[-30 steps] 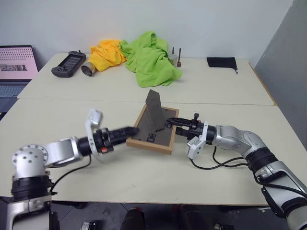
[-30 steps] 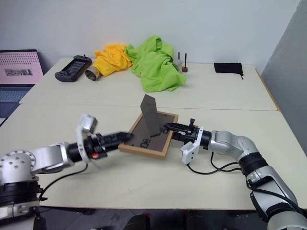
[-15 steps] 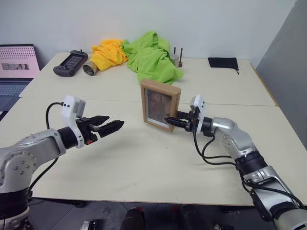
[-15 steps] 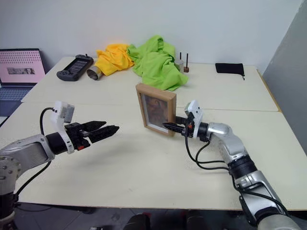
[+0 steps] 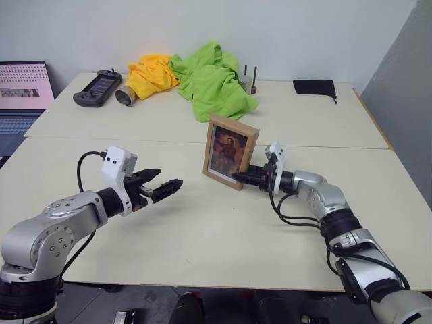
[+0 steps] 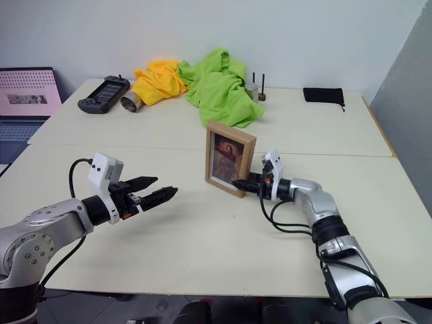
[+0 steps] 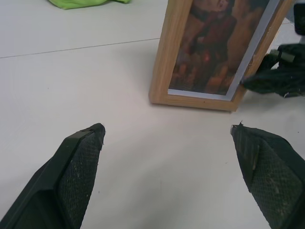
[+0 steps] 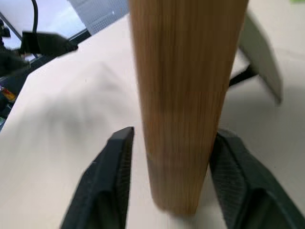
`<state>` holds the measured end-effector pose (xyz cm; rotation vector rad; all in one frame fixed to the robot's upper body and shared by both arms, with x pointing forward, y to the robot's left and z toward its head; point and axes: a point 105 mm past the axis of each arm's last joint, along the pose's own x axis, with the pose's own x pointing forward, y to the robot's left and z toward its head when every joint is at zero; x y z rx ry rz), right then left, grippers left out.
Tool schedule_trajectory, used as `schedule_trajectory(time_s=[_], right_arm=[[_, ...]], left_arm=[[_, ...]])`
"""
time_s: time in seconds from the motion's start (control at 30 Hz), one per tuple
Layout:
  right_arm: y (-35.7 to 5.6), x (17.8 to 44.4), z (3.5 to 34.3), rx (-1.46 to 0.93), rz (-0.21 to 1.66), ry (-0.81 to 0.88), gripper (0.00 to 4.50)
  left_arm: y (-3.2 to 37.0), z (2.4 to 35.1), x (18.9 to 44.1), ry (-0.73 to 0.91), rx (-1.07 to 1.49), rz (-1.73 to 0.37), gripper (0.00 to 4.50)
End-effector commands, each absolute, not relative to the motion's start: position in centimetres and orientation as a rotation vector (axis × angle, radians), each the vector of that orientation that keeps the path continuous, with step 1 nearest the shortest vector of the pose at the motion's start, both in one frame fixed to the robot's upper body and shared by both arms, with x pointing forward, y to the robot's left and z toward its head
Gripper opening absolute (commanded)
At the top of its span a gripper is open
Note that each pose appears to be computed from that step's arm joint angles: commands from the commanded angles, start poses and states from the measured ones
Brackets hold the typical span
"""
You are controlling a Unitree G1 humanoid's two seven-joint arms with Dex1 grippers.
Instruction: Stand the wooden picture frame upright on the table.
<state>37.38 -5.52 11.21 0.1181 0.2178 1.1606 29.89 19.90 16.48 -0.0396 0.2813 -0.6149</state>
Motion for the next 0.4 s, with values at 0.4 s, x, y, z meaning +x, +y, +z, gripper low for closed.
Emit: schedule_trajectory(time_s=[0.4], right_arm=[[-13.2,32.2,14.0,-0.181,0.921,0.122,4.47]], left_arm=[[18.9,17.6,31.5,0.248,0.023,-0.697,4.50]])
